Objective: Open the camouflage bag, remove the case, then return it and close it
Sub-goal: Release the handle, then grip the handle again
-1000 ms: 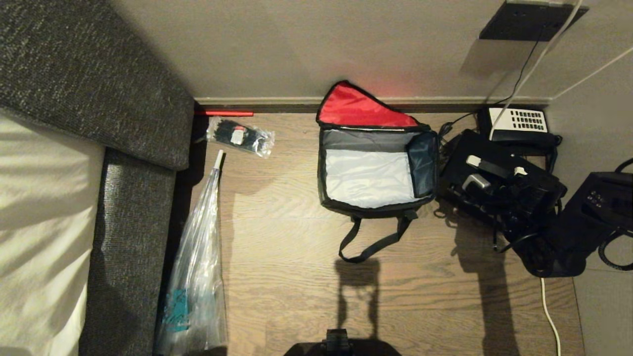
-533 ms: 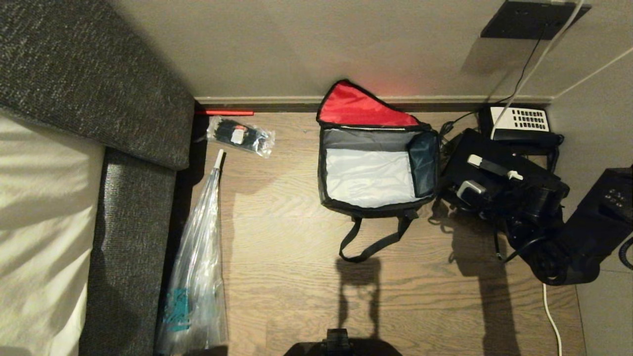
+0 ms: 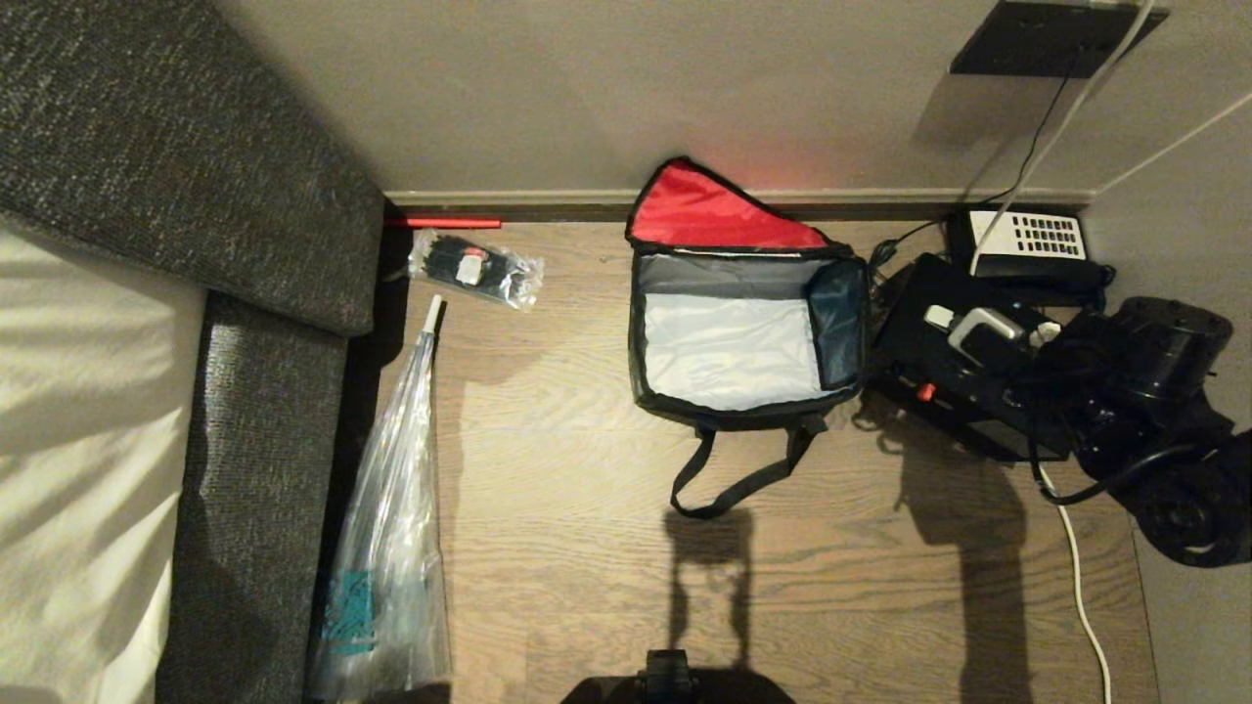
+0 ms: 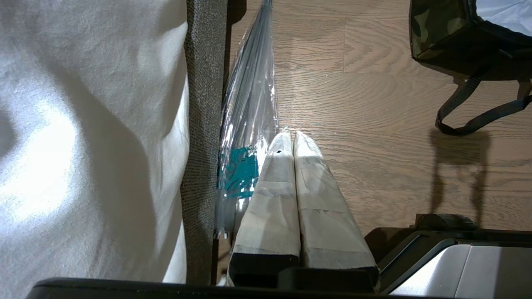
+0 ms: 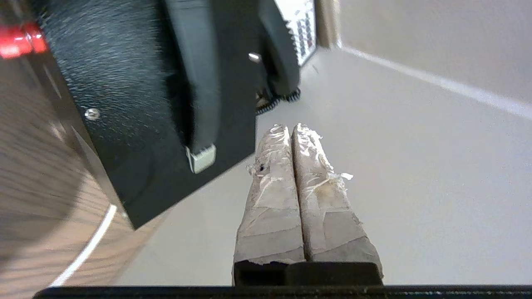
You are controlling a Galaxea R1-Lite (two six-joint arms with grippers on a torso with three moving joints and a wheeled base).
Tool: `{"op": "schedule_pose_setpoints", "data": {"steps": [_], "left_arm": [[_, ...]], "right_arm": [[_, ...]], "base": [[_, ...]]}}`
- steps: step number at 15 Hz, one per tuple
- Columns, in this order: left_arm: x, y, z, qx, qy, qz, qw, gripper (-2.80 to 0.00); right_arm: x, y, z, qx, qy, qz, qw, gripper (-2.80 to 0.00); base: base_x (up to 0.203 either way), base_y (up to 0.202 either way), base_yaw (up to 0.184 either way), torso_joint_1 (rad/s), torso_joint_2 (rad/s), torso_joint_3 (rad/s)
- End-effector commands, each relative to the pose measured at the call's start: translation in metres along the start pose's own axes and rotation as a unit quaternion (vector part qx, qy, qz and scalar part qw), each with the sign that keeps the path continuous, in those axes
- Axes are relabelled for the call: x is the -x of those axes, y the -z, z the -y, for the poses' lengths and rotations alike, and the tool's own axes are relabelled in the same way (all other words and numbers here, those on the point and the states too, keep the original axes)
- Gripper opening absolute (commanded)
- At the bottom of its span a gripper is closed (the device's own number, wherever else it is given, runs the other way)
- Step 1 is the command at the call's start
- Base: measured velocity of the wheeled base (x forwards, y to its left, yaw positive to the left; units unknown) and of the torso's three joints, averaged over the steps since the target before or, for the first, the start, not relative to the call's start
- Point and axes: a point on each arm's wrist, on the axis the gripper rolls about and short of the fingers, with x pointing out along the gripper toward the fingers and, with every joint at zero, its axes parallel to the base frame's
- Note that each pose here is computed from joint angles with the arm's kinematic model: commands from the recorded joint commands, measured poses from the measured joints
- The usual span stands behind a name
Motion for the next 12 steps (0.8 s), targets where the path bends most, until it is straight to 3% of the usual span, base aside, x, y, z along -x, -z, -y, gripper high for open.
{"op": "schedule_pose_setpoints", "data": {"steps": [1, 5, 8, 10, 12], "left_arm": [[0.0, 0.001, 0.0, 0.0, 0.0, -0.002, 1.0, -2.8], [0.0, 0.001, 0.0, 0.0, 0.0, -0.002, 1.0, -2.8], [0.0, 0.0, 0.0, 0.0, 0.0, -0.001, 1.0, -2.8], [0.0, 0.0, 0.0, 0.0, 0.0, -0.001, 1.0, -2.8], [0.0, 0.001, 0.0, 0.0, 0.0, -0.002, 1.0, -2.8]], "right_arm": [[0.029, 0.004, 0.034, -0.058, 0.038, 0.005, 0.998, -2.8], [0.086, 0.022, 0.078, -0.112, 0.063, -0.029, 0.991, -2.8], [0.147, 0.044, 0.11, -0.184, 0.053, -0.039, 0.981, -2.8], [0.195, 0.069, 0.111, -0.249, 0.049, -0.04, 0.966, -2.8], [0.238, 0.101, 0.086, -0.317, 0.04, -0.037, 0.947, -2.8]], "base": [[0.0, 0.0, 0.0, 0.0, 0.0, 0.0], [0.0, 0.0, 0.0, 0.0, 0.0, 0.0], [0.0, 0.0, 0.0, 0.0, 0.0, 0.0], [0.0, 0.0, 0.0, 0.0, 0.0, 0.0], [0.0, 0.0, 0.0, 0.0, 0.0, 0.0]]}}
